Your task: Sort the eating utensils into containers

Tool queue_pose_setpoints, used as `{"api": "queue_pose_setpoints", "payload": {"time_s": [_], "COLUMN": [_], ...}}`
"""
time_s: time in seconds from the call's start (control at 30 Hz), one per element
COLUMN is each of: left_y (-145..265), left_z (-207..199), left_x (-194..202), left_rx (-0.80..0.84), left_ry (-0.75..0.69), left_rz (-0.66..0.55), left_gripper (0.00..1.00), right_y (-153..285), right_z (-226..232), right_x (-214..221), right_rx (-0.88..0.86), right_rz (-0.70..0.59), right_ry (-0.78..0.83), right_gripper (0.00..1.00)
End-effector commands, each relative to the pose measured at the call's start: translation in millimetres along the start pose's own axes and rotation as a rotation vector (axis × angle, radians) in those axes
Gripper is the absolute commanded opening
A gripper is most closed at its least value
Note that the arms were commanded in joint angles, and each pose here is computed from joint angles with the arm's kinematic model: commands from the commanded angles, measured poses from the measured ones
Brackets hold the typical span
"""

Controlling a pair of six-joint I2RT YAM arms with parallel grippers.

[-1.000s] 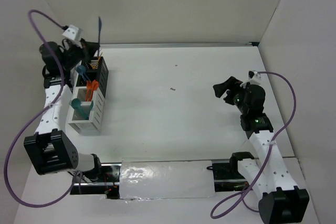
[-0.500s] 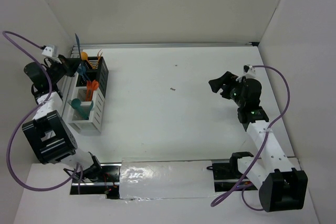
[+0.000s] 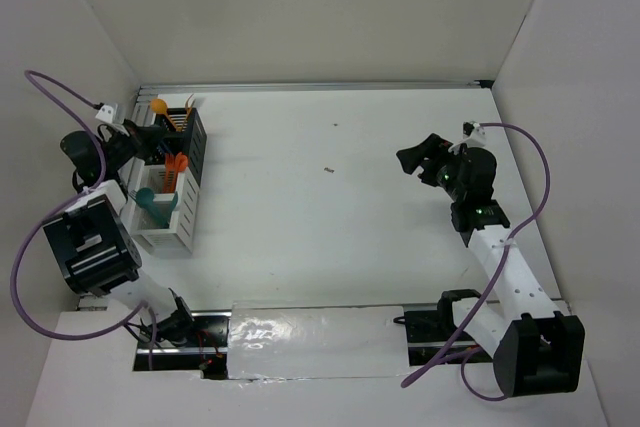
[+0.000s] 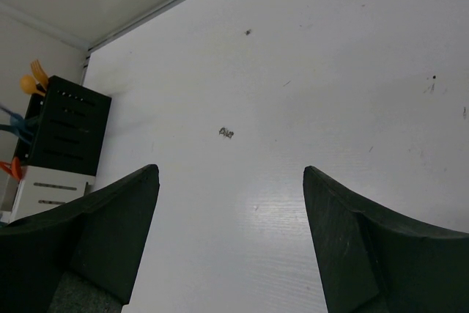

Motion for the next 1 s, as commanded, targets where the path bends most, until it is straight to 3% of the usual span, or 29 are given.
{"api": "queue_pose_setpoints", "payload": {"time_s": [0.0, 0.27, 0.5, 0.67, 0.73, 0.77, 0.83, 0.87, 0.97], "left_y": [-2.4, 2.9, 3.4, 4.9, 0.5, -2.9, -17.7, -23.8, -47.2], "left_z": [5.0, 13.7, -1.0, -13.4, -27.9, -42.0, -71.9, -88.7, -107.9], "left_x": [-5.1, 11.4, -18.4, -72.1, -114.7, -116.4, -149.4, -143.4, -154.9], "left_rx": [0.032, -0.06, 0.014, 0.057, 0.115, 0.171, 0.268, 0.305, 0.304], "left_ry": [-0.103, -0.151, -0.19, -0.244, -0.307, -0.269, -0.366, -0.301, -0.301], "left_rz": [-0.027, -0.001, -0.037, -0.073, -0.102, -0.075, -0.088, -0.035, -0.003], "left_gripper": [0.0, 0.07, 0.13, 0.37, 0.49, 0.51, 0.59, 0.59, 0.63], "right_y": [1.3, 2.1, 3.0, -3.1, -8.5, -10.4, -15.3, -18.2, -31.8], "right_z": [23.8, 20.8, 25.4, 35.8, 39.6, 42.2, 50.4, 57.2, 82.0], "right_x": [-22.7, -22.0, -21.6, -10.2, -6.0, -1.8, 1.1, 7.6, 21.0], "right_rx": [-0.073, -0.064, -0.086, -0.156, -0.176, -0.194, -0.233, -0.265, -0.362], "right_rz": [-0.074, -0.079, -0.075, -0.002, 0.033, 0.048, 0.071, 0.09, 0.171], "right_ry": [0.038, 0.034, 0.039, 0.095, 0.109, 0.13, 0.168, 0.221, 0.324], "right_gripper": [0.86, 0.86, 0.86, 0.86, 0.86, 0.86, 0.86, 0.86, 0.86]}}
Point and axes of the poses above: each gripper's point midway between its finger pads, its own y axis back along the fingers, its own z axis along the line the jaws close on, x = y × z, the point moved 1 cm from there along y, back along the fingers, and after that the axes turned 9 degrees about -y, right-handed, at the moved point
